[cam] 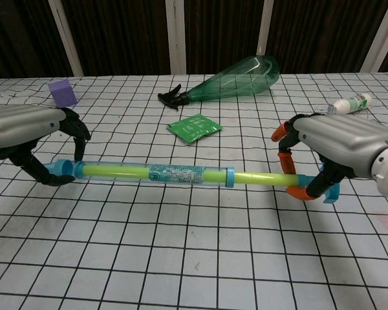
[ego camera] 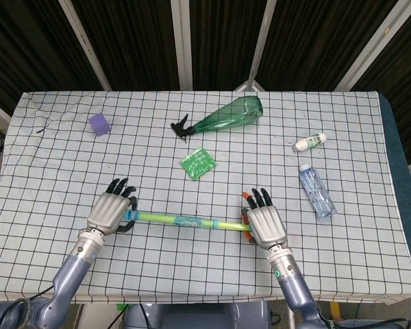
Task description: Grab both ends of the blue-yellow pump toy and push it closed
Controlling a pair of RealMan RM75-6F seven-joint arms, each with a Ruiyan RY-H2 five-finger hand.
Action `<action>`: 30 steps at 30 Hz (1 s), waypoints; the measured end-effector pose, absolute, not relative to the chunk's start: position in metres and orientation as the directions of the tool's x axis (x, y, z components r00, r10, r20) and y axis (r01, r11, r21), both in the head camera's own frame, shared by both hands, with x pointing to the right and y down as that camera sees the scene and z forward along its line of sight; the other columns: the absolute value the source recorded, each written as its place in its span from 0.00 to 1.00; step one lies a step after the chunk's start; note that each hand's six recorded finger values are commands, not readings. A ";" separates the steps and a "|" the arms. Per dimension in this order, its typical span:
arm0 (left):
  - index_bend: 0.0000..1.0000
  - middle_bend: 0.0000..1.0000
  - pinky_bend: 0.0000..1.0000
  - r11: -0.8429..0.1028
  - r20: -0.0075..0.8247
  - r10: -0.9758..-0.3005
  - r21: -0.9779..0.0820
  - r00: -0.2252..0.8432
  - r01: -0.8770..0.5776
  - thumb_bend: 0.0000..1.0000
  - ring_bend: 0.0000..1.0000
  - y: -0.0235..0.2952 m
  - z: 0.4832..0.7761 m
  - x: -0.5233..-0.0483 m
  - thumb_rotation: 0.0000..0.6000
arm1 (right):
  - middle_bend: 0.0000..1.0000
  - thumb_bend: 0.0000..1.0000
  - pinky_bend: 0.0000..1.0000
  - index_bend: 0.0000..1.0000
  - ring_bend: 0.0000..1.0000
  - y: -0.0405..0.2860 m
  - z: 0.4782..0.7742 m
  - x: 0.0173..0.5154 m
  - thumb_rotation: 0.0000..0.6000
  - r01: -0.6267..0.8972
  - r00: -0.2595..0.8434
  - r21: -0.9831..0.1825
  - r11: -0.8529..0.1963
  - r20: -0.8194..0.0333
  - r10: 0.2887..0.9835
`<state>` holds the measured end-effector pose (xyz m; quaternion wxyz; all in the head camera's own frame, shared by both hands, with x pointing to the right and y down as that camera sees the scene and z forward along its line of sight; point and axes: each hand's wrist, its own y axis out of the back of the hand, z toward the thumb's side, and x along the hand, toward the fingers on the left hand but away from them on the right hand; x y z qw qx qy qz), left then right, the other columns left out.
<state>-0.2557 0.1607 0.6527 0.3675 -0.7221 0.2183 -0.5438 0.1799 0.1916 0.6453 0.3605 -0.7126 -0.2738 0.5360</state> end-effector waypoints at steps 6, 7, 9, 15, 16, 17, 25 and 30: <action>0.59 0.18 0.00 -0.634 0.623 -0.714 -0.769 0.318 0.081 0.52 0.00 0.161 0.653 -0.253 1.00 | 0.19 0.43 0.00 0.68 0.00 0.193 0.644 0.175 1.00 0.004 0.283 -0.808 -0.589 -0.564 0.776; 0.59 0.18 0.00 -0.635 0.623 -0.714 -0.769 0.320 0.080 0.52 0.00 0.162 0.653 -0.252 1.00 | 0.19 0.43 0.00 0.68 0.00 0.193 0.643 0.175 1.00 0.004 0.284 -0.808 -0.589 -0.564 0.775; 0.59 0.18 0.00 -0.635 0.622 -0.714 -0.769 0.323 0.076 0.52 0.00 0.162 0.653 -0.250 1.00 | 0.19 0.43 0.00 0.68 0.00 0.193 0.643 0.173 1.00 0.005 0.286 -0.808 -0.589 -0.564 0.775; 0.59 0.18 0.00 -0.637 0.622 -0.711 -0.768 0.328 0.073 0.52 0.00 0.163 0.654 -0.246 1.00 | 0.19 0.43 0.00 0.68 0.00 0.194 0.642 0.170 1.00 0.004 0.290 -0.808 -0.589 -0.563 0.774; 0.59 0.18 0.00 -0.638 0.622 -0.711 -0.767 0.328 0.073 0.52 0.00 0.163 0.654 -0.245 1.00 | 0.19 0.43 0.00 0.68 0.00 0.194 0.642 0.169 1.00 0.004 0.291 -0.808 -0.589 -0.563 0.774; 0.59 0.18 0.00 -0.638 0.622 -0.710 -0.766 0.329 0.072 0.52 0.00 0.163 0.655 -0.245 1.00 | 0.19 0.43 0.00 0.68 0.00 0.194 0.642 0.169 1.00 0.004 0.291 -0.808 -0.590 -0.563 0.773; 0.57 0.18 0.00 -0.642 0.626 -0.707 -0.764 0.328 0.074 0.50 0.00 0.164 0.656 -0.245 1.00 | 0.19 0.43 0.00 0.57 0.00 0.195 0.644 0.169 1.00 0.002 0.288 -0.804 -0.594 -0.569 0.771; 0.44 0.15 0.00 -0.637 0.627 -0.709 -0.765 0.323 0.088 0.30 0.00 0.164 0.655 -0.249 1.00 | 0.07 0.42 0.00 0.13 0.00 0.195 0.645 0.172 1.00 -0.002 0.290 -0.801 -0.599 -0.573 0.766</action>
